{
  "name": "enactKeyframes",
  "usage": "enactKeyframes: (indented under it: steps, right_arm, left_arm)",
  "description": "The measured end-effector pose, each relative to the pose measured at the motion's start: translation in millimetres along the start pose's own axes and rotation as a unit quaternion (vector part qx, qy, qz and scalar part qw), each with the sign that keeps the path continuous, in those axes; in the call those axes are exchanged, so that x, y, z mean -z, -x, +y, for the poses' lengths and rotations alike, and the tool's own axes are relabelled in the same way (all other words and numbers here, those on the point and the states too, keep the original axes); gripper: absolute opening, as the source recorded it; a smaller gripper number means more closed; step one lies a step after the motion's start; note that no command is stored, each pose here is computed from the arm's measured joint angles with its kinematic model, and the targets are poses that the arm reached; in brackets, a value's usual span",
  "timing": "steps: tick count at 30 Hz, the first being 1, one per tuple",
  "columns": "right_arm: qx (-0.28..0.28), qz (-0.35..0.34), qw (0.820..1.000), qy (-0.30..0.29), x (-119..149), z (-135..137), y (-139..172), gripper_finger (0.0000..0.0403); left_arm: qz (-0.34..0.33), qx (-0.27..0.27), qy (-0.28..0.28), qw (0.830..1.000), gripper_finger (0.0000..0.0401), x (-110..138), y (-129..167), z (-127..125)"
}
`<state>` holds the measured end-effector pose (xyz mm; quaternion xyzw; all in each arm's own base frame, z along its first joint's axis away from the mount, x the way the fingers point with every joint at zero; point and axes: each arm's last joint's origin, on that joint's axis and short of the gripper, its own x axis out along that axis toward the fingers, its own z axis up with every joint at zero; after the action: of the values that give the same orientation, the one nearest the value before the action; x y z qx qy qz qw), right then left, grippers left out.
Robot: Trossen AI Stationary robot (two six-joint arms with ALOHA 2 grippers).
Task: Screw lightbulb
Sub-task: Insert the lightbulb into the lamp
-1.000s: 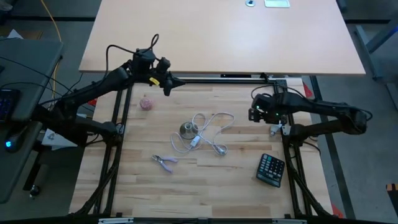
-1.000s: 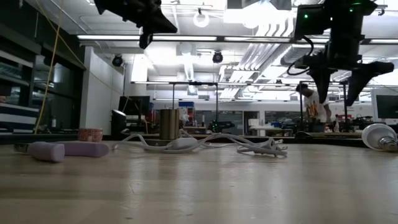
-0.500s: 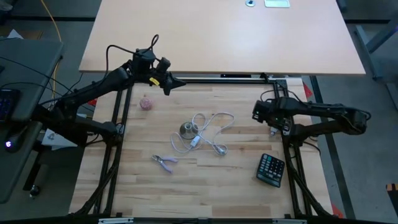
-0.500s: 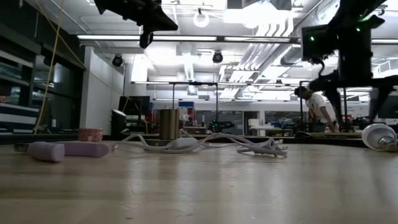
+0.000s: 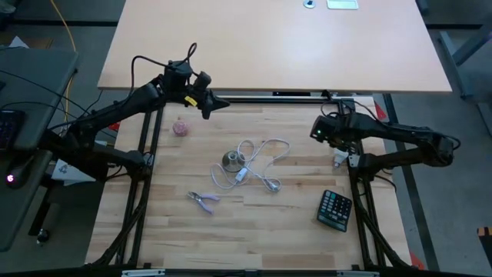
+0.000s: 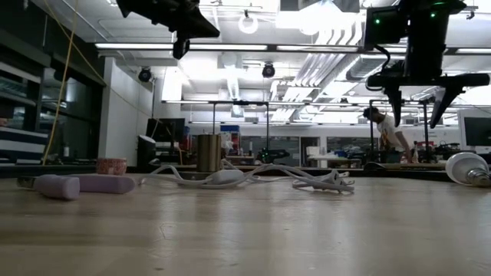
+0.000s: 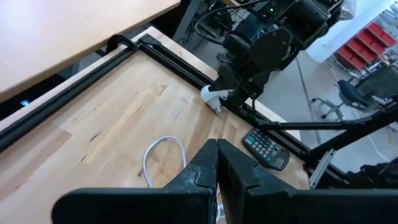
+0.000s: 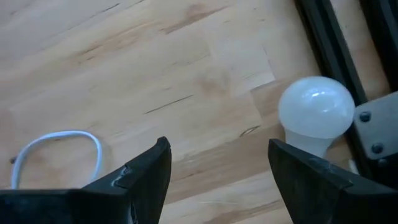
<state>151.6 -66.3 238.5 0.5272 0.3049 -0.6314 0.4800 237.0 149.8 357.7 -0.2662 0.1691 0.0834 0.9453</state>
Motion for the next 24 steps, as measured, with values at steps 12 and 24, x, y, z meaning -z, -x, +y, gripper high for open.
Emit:
enactKeyframes:
  steps: [12,24]
  right_arm:
    - [0.075,-0.004,0.993,-0.089,-12.6,-10.6,-4.8,0.0259]
    - [0.198,-0.007,0.976,-0.092,-25.5,-20.8,-22.5,0.0259]
  left_arm:
    - [0.008,0.024,-0.013,1.0,0.0001,0.5,0.5,-1.0]
    - [0.009,0.028,-0.014,0.999,0.0001,0.5,0.5,-1.3]
